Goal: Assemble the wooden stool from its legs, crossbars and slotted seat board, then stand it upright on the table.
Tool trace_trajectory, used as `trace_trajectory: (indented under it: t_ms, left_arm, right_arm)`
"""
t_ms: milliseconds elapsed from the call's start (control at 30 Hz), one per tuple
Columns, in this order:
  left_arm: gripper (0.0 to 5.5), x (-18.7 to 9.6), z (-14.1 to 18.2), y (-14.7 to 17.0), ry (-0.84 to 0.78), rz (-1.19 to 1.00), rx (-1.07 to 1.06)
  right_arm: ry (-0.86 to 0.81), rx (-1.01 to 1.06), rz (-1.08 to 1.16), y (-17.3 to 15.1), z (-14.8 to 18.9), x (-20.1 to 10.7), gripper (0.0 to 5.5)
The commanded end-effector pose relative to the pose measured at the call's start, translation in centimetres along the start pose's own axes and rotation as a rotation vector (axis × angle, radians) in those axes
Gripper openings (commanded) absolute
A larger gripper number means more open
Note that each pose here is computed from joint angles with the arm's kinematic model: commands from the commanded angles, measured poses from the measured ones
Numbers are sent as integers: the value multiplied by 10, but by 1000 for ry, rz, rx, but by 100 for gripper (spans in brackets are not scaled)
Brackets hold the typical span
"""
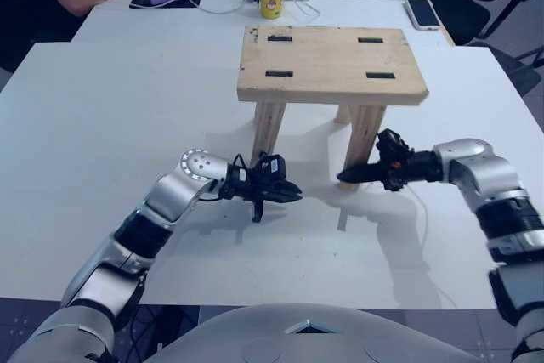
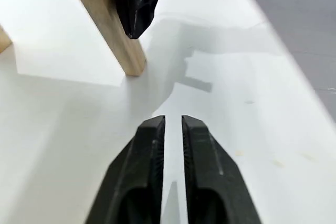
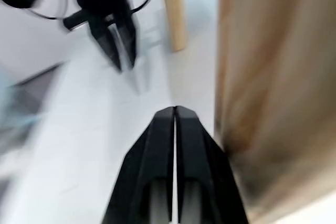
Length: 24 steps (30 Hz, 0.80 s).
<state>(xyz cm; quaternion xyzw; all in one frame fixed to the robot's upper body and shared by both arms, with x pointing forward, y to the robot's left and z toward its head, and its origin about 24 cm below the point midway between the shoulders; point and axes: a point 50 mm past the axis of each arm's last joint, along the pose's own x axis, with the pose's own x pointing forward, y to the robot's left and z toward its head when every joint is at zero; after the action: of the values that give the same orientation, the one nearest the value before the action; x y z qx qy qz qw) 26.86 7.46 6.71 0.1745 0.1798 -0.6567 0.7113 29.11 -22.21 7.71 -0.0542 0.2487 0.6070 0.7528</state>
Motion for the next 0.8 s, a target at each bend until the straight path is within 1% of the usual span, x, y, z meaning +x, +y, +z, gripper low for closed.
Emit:
trace_trajectory:
  t_ms: [33,100,167,267,300,367,400,433,500,567,600,633,667,700,733,767,800]
  left_arm:
    - [2,-1,-16,67,189,313,38]
    - [2,-10,-22,88,246,420,31]
    - [2,-28,-25,106,284,542,14]
    - [2,-49,-25,122,316,691,6]
    - [2,-56,-25,125,325,742,7]
    - [2,-68,-25,131,340,847,35]
    - [2,-76,-24,134,341,905,51]
    - [2,-75,-23,134,339,902,56]
    - [2,-69,-25,132,241,906,14]
    - [2,-71,-47,115,109,870,-7]
    - [2,-76,-58,103,27,880,-26]
    - [2,-86,-66,92,-59,908,-58]
    - [2,-100,-71,83,-177,968,-136]
    - [2,-115,-74,74,-268,1016,-183]
    - [2,-126,-75,68,-321,1048,-206]
    - [2,-136,-74,64,-391,1077,-244]
    - [2,-145,-73,64,-438,1106,-259]
  right_arm:
    - [126,-305,-215,-38,28,19,0]
    - [222,-456,-297,-51,45,32,0]
    - [329,-621,-422,-63,69,44,0]
    - [359,-820,-686,-75,105,56,0]
    - [357,-858,-728,-76,110,60,0]
    - [302,-845,-735,-74,107,67,0]
    - [268,-814,-716,-72,100,70,0]
    - [217,-757,-702,-71,94,72,0]
    - [134,-662,-686,-68,70,71,0]
    - [39,-537,-679,-62,42,71,0]
    - [-50,-431,-674,-57,30,72,0]
    - [-166,-316,-683,-51,19,74,0]
    - [-299,-183,-693,-41,8,76,0]
    - [-400,-77,-711,-27,-6,78,0]
    - [-477,11,-735,-12,-14,80,0]
    - [-553,80,-756,2,-16,82,0]
    - [-606,107,-772,15,-13,87,0]
